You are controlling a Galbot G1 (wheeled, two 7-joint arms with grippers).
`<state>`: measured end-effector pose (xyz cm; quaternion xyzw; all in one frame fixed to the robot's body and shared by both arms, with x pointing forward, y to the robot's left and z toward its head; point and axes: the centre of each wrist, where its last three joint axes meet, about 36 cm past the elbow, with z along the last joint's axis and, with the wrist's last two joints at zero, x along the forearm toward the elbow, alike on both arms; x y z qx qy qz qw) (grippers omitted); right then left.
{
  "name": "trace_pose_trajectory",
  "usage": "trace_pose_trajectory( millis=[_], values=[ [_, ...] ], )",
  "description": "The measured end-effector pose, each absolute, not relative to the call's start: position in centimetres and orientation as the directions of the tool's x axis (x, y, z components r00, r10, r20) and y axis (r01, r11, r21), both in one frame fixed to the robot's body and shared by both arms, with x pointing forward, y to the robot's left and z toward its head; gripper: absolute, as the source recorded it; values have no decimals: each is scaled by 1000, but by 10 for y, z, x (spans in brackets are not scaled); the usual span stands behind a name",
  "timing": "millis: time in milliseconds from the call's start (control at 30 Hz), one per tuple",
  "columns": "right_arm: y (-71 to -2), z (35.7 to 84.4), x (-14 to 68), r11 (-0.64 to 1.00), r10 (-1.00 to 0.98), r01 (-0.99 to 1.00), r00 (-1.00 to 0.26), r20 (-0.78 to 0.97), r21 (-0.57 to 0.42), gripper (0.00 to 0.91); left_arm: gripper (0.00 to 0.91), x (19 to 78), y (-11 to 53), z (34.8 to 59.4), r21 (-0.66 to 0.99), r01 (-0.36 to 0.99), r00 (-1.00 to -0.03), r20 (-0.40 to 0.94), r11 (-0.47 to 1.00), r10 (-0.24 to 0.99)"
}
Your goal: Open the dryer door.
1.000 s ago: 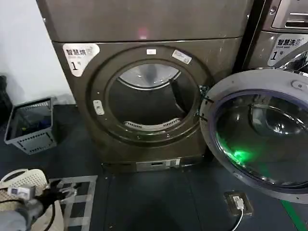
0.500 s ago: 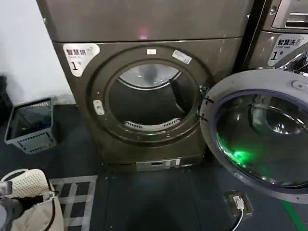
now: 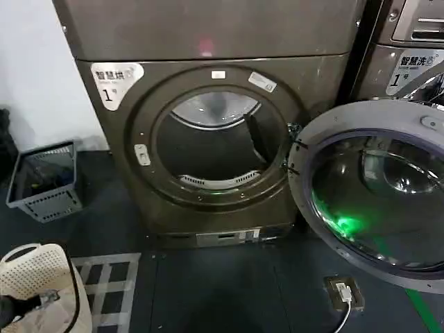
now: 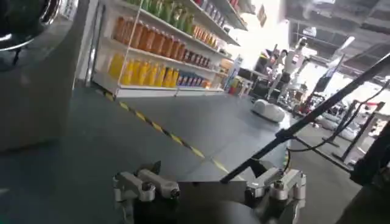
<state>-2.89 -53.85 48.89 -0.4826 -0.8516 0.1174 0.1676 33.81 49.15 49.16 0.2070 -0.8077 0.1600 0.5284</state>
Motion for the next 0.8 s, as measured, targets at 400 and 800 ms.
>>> trace_pose_trajectory(
  millis=[400, 800],
  values=[
    [-542, 489, -40, 454, 891, 804, -422, 171, -383, 907, 907, 338, 500, 489, -34, -529, -341, 923, 848, -176],
    [-540, 486, -46, 351, 936, 858, -311, 163, -376, 907, 907, 337, 502, 488, -28, -530, -336, 925, 847, -179]
  ],
)
